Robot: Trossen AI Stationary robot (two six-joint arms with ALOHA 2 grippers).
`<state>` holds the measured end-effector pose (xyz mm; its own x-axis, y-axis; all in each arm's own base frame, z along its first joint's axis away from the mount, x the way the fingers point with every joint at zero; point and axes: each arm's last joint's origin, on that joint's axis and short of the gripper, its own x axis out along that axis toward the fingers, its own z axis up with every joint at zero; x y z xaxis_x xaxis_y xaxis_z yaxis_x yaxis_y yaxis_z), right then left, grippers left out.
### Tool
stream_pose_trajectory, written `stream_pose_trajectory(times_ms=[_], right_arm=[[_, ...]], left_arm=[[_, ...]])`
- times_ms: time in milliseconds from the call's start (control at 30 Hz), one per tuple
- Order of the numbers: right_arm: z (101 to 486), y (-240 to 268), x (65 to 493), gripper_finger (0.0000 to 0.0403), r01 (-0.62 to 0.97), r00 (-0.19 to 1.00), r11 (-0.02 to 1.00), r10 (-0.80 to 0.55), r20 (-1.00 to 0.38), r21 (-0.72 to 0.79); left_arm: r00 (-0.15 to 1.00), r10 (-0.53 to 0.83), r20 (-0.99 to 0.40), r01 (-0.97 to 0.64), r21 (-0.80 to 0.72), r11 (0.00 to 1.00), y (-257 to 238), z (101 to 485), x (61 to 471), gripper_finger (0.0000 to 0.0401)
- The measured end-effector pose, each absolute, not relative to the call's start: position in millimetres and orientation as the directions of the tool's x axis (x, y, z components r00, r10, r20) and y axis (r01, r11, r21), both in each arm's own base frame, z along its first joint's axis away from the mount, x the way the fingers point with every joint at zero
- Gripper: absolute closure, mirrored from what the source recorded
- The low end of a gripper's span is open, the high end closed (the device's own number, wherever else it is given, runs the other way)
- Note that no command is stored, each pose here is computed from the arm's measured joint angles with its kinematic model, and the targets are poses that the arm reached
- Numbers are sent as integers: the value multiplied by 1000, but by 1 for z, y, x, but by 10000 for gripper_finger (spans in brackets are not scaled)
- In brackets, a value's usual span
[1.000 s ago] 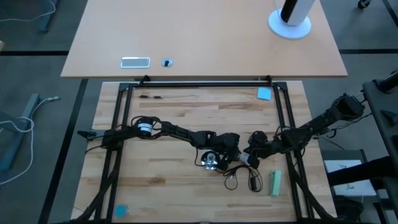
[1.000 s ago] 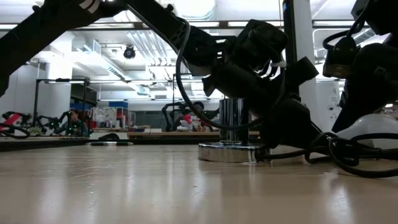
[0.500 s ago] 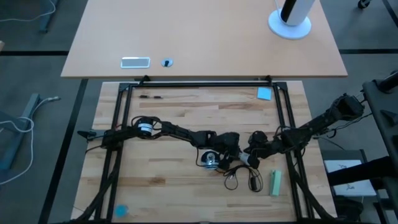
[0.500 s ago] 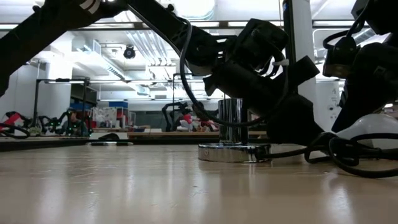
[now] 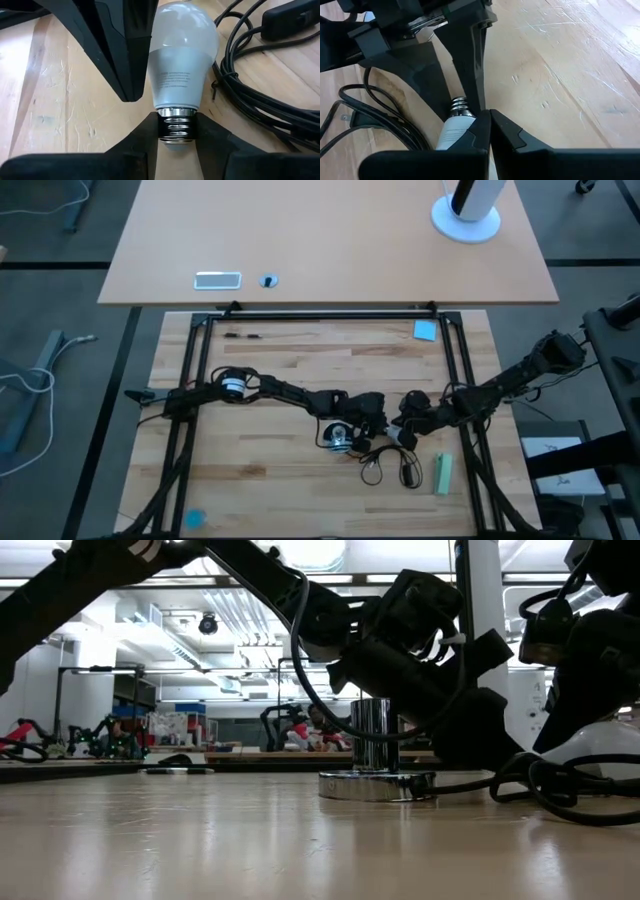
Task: Screw lightbulb
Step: Insert the lightbulb into the lamp
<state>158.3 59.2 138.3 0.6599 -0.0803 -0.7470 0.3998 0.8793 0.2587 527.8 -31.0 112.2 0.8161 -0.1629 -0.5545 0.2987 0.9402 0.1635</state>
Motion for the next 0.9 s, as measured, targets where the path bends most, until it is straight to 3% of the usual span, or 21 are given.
stream_pose_trajectory(times_ms=[367, 567, 900], right_arm=[[165, 55, 157, 403, 469, 661, 865, -209, -721, 179], [214, 52, 155, 403, 498, 706, 854, -299, -642, 150], [301, 45, 124, 403, 392, 878, 896, -298, -375, 207]], left_arm=[[834, -129, -536, 244, 149, 958, -32, 121, 528, 310], [873, -90, -479, 180, 145, 973, -39, 133, 530, 310], [932, -12, -361, 87, 193, 977, -46, 187, 523, 310]])
